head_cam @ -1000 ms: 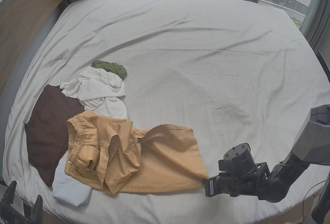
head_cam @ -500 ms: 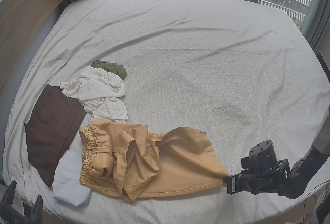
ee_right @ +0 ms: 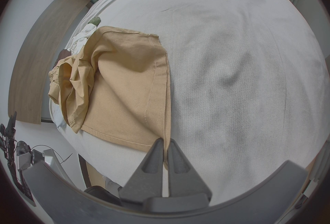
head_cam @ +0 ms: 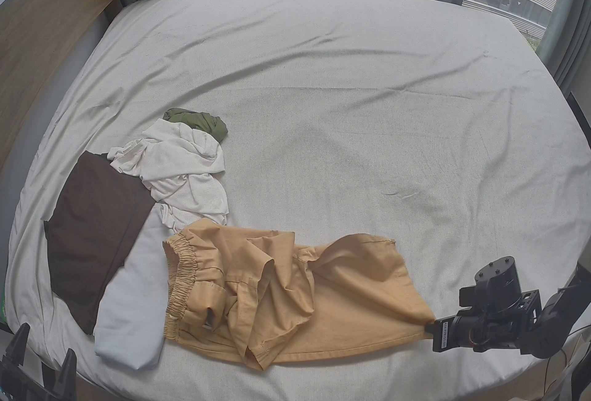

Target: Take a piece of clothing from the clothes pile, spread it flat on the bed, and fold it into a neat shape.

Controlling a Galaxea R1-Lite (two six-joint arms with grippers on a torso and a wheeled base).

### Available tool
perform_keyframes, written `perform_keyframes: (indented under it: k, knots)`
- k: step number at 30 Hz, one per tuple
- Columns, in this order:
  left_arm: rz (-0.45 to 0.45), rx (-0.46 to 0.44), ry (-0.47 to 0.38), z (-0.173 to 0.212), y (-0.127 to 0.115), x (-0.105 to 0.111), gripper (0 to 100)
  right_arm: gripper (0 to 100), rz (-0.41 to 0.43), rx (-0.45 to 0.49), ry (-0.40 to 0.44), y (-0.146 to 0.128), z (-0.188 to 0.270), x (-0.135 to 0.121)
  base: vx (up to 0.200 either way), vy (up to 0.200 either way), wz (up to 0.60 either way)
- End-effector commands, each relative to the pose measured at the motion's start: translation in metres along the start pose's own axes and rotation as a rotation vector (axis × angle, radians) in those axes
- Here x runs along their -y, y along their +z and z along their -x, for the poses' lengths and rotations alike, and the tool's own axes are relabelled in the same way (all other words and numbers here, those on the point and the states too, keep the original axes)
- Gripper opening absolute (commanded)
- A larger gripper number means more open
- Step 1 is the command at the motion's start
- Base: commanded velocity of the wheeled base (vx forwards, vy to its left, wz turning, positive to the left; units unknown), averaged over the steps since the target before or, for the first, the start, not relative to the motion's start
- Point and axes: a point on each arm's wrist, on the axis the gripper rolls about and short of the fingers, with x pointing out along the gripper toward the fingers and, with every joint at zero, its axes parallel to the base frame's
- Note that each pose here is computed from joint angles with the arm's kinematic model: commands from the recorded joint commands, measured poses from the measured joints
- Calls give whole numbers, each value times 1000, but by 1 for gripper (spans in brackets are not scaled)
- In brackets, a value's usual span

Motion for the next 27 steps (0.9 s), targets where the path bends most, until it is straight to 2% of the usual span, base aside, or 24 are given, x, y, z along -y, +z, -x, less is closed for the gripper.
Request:
perform_keyframes:
  k: [1, 12, 27]
  knots:
    - [0, -1, 0, 0, -5, 0, 100, 0, -17, -19, -29, -9, 5, 12, 0, 0, 0]
    - [0, -1, -1, 0, -5, 0, 100, 0, -51, -33, -59, -25, 15, 30, 0, 0, 0]
    - [0, -1, -1, 0, -5, 0, 100, 0, -92, -71, -108, -27, 17, 41, 0, 0, 0]
